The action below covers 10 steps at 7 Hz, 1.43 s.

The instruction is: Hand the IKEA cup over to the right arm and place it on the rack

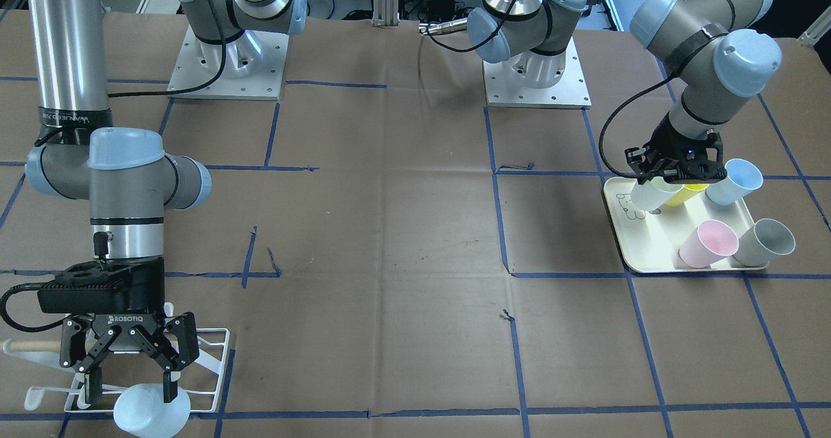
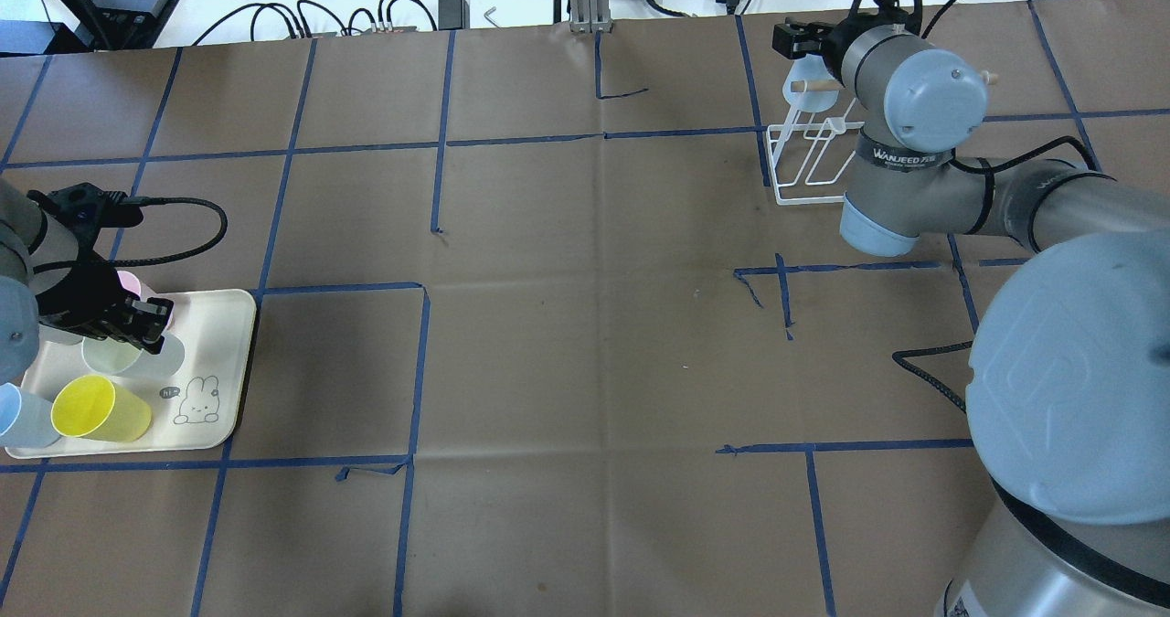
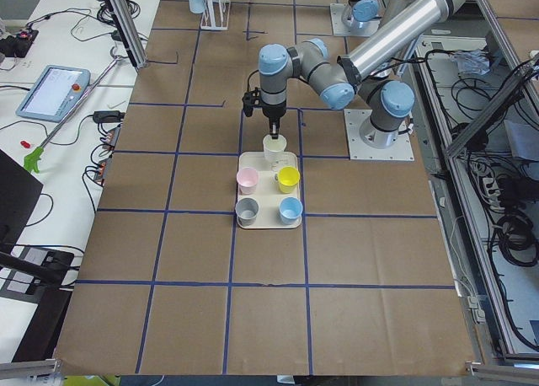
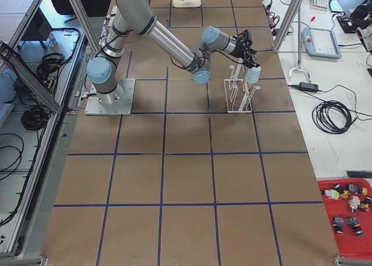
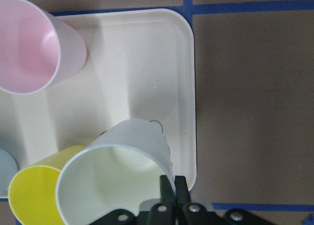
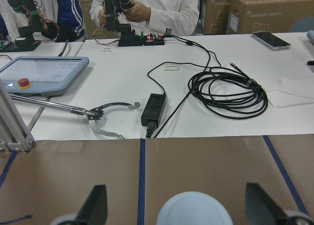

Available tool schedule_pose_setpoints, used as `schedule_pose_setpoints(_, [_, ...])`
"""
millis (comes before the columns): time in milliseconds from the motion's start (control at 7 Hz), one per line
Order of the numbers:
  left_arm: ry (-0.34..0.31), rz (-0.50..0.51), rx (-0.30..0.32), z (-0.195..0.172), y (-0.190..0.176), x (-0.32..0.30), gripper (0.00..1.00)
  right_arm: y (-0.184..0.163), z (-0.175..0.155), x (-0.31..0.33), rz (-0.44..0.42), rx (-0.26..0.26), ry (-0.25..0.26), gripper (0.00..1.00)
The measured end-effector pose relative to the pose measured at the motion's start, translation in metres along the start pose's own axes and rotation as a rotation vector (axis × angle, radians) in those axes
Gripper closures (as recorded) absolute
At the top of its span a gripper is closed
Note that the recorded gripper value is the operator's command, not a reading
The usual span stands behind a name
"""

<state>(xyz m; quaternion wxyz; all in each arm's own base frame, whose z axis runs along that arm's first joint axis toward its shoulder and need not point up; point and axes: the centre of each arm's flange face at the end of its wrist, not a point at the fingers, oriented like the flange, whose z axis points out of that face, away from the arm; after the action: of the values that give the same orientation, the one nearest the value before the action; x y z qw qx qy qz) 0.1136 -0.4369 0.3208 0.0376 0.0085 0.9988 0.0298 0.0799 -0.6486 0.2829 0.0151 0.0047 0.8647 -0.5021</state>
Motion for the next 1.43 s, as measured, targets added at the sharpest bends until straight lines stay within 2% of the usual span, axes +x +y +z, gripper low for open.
schedule_pose_setpoints(429, [0.002,0.003,-0.002,-0.012,-0.005,-0.003,1.0,-0.059,-0.054,-0.007,-0.015,0.124,0.0,0.0])
schedule_pose_setpoints(857, [0.006,0.007,0.017,-0.02,-0.011,-0.005,1.0,-0.066,-0.064,-0.023,-0.028,0.143,-0.023,0.0])
schedule_pose_setpoints(1143, [0.062,0.028,0.124,-0.06,-0.037,-0.004,1.0,-0.066,-0.075,-0.057,-0.035,0.151,-0.073,0.0])
schedule_pose_setpoints(1286, [0.095,0.048,0.182,-0.084,-0.052,0.0,1.0,-0.063,-0.082,-0.081,0.006,0.148,-0.115,0.0])
schedule_pose_setpoints(1429, [0.14,0.071,0.244,-0.105,-0.067,0.008,1.0,-0.058,-0.09,-0.104,0.097,0.135,-0.158,0.0])
